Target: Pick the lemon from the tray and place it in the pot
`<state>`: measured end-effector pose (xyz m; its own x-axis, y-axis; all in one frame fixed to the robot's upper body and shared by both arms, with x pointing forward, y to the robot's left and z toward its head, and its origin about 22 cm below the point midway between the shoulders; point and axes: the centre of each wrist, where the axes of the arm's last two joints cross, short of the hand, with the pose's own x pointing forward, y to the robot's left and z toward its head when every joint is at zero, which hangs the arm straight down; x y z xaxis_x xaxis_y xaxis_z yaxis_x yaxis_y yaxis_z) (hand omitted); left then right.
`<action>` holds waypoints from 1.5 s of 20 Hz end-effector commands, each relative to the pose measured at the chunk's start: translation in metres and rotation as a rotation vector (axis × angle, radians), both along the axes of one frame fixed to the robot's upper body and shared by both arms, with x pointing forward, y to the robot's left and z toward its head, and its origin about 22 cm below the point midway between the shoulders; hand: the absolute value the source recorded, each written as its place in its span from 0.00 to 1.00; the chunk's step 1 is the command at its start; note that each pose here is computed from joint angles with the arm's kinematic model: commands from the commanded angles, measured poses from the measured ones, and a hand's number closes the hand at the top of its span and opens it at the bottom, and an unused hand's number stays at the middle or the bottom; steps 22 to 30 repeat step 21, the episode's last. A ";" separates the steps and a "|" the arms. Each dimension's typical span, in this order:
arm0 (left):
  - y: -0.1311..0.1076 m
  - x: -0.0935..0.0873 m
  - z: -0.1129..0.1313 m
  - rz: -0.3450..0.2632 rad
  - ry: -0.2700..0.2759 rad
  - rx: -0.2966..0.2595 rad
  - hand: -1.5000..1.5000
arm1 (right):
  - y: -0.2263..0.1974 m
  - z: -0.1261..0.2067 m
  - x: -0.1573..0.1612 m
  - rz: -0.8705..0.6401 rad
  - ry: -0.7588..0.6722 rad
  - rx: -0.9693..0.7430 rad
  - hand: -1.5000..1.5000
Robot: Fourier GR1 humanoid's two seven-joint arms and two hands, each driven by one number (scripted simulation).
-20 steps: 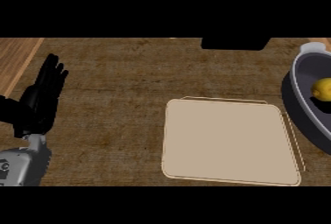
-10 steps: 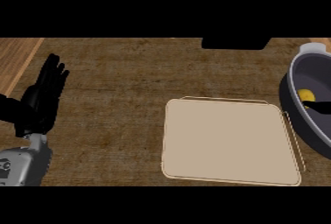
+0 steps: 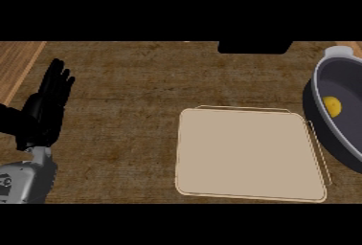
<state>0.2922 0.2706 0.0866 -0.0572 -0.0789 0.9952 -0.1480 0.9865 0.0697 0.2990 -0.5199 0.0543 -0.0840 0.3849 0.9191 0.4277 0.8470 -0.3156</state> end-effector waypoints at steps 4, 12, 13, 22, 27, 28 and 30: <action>-0.002 -0.010 -0.012 0.006 0.011 -0.004 0.50 | -0.055 0.017 -0.058 0.007 -0.028 0.060 0.00; 0.005 -0.004 -0.010 0.003 0.009 0.001 0.50 | -0.083 0.033 -0.093 0.030 -0.020 0.079 0.00; 0.005 0.000 0.001 0.000 0.008 -0.001 0.50 | -0.089 0.033 -0.107 0.031 -0.035 0.078 0.00; 0.004 0.004 0.006 -0.013 -0.008 -0.010 0.50 | -0.088 0.032 -0.106 0.042 -0.012 0.051 0.00; 0.004 0.004 0.006 -0.013 -0.008 -0.010 0.50 | -0.088 0.032 -0.106 0.042 -0.012 0.051 0.00; 0.004 0.004 0.006 -0.013 -0.008 -0.010 0.50 | -0.088 0.032 -0.106 0.042 -0.012 0.051 0.00; 0.004 0.004 0.006 -0.013 -0.008 -0.010 0.50 | -0.088 0.032 -0.106 0.042 -0.012 0.051 0.00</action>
